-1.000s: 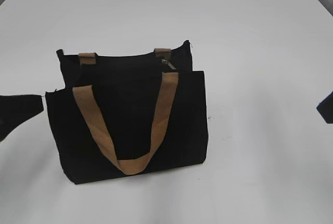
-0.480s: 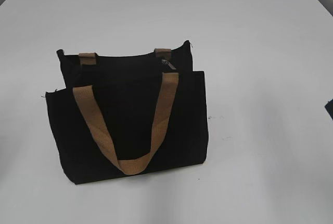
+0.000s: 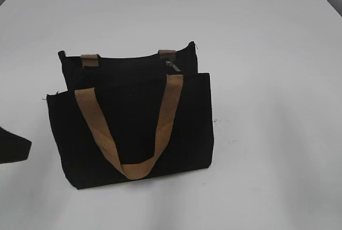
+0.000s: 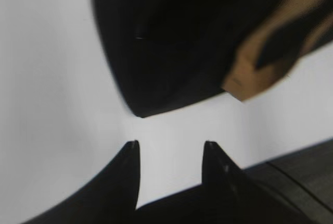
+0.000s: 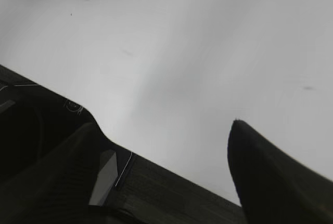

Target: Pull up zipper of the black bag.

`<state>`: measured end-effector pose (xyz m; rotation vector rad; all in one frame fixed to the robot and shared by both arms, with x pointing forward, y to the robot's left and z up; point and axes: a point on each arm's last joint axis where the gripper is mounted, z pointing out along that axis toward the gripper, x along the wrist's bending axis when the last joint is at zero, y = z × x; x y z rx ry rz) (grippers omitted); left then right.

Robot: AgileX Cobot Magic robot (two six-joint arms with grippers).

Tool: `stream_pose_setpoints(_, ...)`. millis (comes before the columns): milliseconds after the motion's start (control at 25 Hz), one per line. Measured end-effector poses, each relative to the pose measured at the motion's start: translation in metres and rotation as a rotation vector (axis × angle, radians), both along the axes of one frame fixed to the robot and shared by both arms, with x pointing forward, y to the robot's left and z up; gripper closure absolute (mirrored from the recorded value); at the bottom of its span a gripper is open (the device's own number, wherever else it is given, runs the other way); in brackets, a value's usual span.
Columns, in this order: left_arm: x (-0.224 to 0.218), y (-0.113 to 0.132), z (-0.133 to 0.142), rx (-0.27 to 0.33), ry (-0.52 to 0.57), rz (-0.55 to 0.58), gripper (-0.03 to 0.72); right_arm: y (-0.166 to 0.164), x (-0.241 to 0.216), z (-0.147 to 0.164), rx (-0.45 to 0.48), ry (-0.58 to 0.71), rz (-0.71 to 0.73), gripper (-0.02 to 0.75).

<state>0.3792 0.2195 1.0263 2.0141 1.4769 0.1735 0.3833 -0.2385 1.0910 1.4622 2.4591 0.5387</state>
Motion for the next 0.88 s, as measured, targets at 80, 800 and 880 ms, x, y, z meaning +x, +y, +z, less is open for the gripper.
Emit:
stream_pose_setpoints(80,-0.016,0.001,0.016,0.001,-0.039,-0.099,0.388,-0.006,-0.015,-0.007,0.003,0.006,-0.010,0.146)
stream_pose_setpoints(800,-0.162,0.080,0.035,0.044,-0.530,-0.172,0.395,-0.056,-0.146,-0.040,0.176,-0.382,-0.037,0.146)
stream_pose_setpoints(880,-0.159,0.079,0.036,0.044,-0.526,-0.171,0.395,-0.058,-0.151,-0.041,0.185,-0.418,-0.037,0.146)
